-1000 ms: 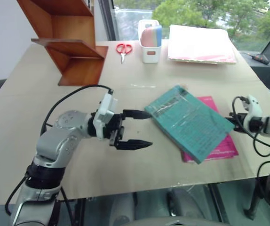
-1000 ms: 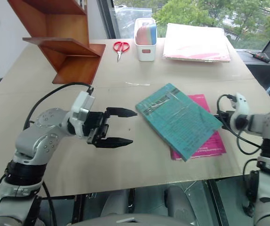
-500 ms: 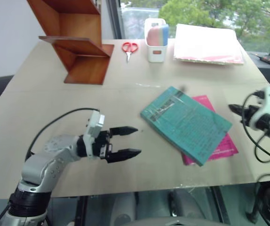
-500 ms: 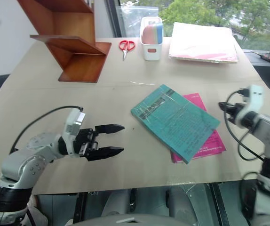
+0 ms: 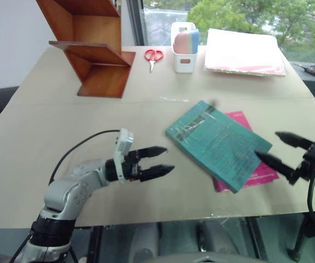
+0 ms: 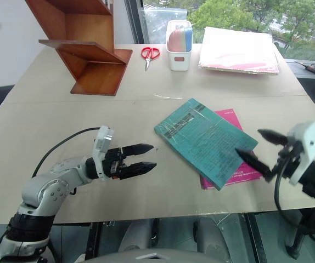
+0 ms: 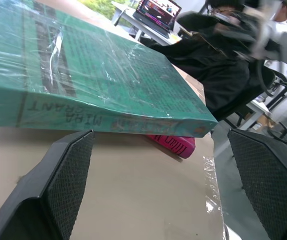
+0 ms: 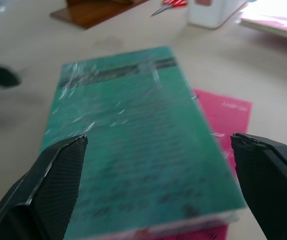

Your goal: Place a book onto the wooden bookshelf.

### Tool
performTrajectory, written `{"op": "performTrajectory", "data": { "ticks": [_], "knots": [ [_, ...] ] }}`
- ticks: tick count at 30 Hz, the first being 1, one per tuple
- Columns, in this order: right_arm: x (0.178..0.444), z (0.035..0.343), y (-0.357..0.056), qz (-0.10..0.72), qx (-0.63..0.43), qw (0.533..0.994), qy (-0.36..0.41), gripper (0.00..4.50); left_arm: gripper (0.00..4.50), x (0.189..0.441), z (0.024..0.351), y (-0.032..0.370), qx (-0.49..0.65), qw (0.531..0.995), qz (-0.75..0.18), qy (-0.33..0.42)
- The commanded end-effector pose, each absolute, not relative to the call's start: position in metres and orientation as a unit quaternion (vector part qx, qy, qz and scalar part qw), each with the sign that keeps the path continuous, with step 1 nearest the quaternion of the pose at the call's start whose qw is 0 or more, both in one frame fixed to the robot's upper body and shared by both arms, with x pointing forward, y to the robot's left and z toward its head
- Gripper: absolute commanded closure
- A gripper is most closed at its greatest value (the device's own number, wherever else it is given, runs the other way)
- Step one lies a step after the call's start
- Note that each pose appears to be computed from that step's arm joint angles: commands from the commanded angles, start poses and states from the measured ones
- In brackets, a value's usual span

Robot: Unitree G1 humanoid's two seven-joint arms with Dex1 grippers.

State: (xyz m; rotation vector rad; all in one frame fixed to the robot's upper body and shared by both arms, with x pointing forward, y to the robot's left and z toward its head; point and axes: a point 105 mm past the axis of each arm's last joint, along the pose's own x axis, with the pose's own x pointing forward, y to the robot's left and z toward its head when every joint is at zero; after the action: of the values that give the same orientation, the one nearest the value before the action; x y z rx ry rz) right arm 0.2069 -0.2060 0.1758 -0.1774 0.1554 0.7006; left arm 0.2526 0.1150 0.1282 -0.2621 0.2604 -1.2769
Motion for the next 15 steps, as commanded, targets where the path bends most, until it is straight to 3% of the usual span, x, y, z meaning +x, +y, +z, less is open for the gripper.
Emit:
{"op": "performTrajectory", "data": {
  "ticks": [1,3,7,15],
  "knots": [
    [0.181,0.183,-0.19,0.385,-0.145,0.909,0.061,0.02,0.0,0.255,0.128,0.113,-0.16,0.774,-0.593,0.153],
    [0.168,0.181,-0.18,0.404,-0.159,0.899,0.056,0.02,0.0,0.261,0.124,0.112,-0.249,0.75,-0.57,0.223],
    [0.165,0.181,-0.167,0.416,-0.178,0.891,0.026,0.02,0.0,0.267,0.112,0.107,-0.32,0.717,-0.525,0.328],
    [0.171,0.17,-0.161,0.409,-0.178,0.895,0.019,0.02,0.0,0.279,0.101,0.076,-0.391,0.676,-0.483,0.397]
  ]
}}
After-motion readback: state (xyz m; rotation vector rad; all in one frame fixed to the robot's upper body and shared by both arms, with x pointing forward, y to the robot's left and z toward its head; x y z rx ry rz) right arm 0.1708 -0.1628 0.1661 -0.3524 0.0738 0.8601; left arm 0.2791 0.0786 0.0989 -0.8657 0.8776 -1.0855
